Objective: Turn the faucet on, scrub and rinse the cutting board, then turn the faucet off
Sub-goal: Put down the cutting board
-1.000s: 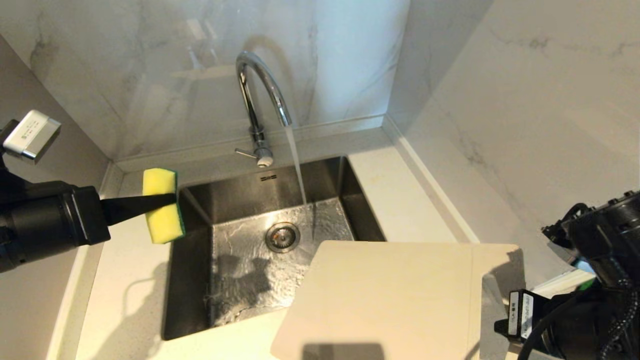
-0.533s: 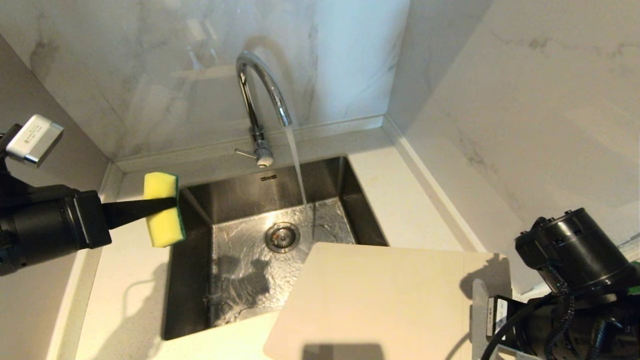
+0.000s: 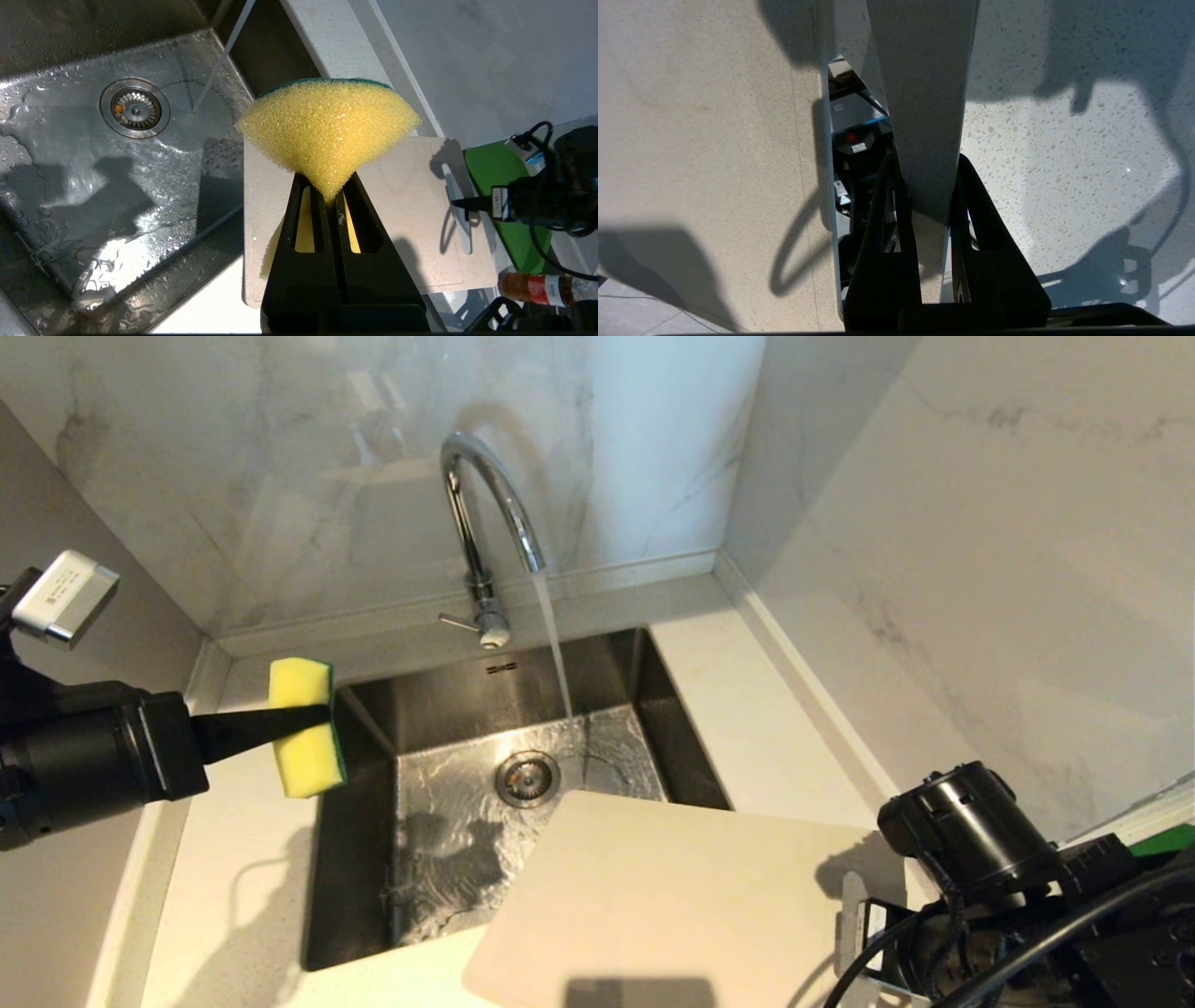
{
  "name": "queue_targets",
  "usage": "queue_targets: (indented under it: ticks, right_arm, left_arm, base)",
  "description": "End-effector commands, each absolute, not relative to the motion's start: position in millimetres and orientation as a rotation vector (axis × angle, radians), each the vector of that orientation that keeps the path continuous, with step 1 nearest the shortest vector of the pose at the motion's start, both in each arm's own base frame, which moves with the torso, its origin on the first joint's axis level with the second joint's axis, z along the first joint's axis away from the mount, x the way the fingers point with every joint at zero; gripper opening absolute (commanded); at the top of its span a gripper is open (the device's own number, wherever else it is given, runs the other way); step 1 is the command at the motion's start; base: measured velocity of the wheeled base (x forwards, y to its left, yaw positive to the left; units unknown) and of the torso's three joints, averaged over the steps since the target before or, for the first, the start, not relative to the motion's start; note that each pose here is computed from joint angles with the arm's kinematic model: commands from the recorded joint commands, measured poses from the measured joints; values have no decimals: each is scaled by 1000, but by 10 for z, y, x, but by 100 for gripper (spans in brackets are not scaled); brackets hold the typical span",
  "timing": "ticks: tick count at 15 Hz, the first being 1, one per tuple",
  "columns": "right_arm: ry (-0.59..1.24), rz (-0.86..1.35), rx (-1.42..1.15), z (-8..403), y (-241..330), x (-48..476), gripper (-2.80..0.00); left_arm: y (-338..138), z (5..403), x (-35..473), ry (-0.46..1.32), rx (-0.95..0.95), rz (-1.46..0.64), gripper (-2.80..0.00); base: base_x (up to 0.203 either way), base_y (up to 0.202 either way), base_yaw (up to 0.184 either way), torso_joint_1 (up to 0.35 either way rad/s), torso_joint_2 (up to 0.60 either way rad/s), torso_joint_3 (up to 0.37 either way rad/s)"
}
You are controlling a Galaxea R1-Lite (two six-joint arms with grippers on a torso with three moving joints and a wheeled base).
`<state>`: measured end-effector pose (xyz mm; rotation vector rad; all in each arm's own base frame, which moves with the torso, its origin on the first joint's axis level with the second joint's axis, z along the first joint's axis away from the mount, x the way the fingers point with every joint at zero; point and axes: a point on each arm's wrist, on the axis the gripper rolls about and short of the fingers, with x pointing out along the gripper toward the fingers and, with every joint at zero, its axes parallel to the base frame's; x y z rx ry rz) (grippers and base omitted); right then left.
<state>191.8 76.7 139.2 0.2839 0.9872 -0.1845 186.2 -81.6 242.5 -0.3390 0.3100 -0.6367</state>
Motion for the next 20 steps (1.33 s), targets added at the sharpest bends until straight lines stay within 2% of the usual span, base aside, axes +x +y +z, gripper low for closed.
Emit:
queue_targets:
  ticks: [1, 7, 20]
  right_arm:
    - [1034, -206, 264, 1237, 785, 1958, -280]
    - [1034, -209, 264, 972, 838, 2089, -280]
    - [992, -235, 292, 868, 828, 2427, -280]
  left_arm:
    - [-819, 2422, 1866, 312, -342, -638, -280]
    - [-815, 2416, 1858, 312, -341, -638, -280]
    - [-812, 2359, 1849, 332, -340, -634, -280]
  base:
    - [0, 0, 0, 0, 0, 0]
    - [0, 0, 0, 0, 0, 0]
    - [0, 0, 0, 0, 0, 0]
